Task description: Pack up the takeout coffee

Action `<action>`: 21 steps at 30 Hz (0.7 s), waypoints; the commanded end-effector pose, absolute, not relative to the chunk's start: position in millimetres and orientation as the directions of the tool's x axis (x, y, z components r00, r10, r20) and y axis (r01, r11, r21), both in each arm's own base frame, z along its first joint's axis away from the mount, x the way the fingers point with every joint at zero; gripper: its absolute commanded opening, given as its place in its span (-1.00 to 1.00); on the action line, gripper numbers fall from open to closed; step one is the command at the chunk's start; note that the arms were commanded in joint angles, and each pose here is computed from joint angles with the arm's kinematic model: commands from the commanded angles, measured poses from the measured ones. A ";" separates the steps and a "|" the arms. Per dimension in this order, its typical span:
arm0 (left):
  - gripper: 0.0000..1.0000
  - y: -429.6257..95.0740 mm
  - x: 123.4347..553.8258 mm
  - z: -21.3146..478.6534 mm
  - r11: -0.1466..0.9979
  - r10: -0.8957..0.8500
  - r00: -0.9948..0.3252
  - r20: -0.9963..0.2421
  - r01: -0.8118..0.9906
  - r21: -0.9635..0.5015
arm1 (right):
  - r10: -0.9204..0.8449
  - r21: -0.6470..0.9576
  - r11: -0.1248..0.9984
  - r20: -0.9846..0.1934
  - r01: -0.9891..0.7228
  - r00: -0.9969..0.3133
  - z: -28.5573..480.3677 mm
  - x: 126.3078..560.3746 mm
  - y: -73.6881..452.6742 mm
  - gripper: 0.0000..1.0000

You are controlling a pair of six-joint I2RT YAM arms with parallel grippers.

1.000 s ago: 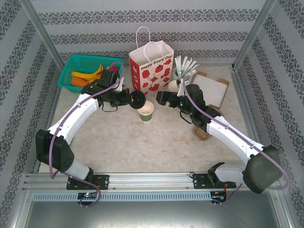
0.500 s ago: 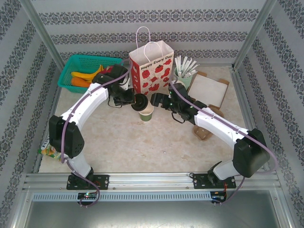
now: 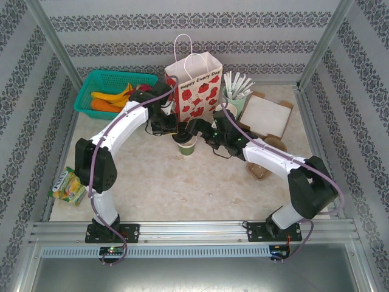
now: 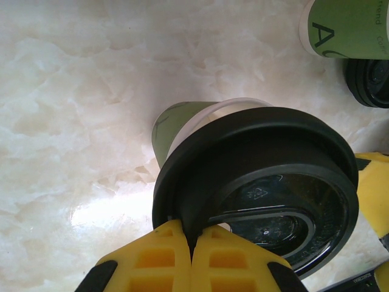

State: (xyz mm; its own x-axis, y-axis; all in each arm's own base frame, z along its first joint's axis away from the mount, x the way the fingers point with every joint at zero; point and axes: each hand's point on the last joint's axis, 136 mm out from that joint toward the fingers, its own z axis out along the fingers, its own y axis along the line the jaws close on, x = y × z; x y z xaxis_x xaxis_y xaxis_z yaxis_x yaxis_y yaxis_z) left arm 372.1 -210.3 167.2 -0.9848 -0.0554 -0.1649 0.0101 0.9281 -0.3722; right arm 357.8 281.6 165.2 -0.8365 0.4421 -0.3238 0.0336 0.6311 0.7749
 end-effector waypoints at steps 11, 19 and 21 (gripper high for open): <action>-1.00 -219.5 374.0 157.0 0.925 -0.023 -0.992 -0.126 0.027 -0.379 | 0.453 0.823 0.567 -0.279 0.033 -0.847 158.7 368.4 293.1 0.96; -1.00 -225.3 375.7 152.2 0.915 -0.023 -0.993 -0.118 0.027 -0.402 | 0.447 0.833 0.552 -0.259 0.036 -0.856 154.1 369.6 298.9 0.96; -1.00 -225.3 375.5 150.0 0.916 -0.022 -0.994 -0.111 0.024 -0.400 | 0.448 0.836 0.547 -0.252 0.040 -0.858 152.6 369.4 299.6 0.96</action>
State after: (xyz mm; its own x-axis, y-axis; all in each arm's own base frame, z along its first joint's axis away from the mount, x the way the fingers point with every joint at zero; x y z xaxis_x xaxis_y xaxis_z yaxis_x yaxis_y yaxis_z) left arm 373.2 -218.1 151.6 -0.9928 -0.0457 -0.1110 0.0013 0.9207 -0.3904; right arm 367.4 297.6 154.2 -0.8539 0.4465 -0.2674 0.0396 0.5680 0.8221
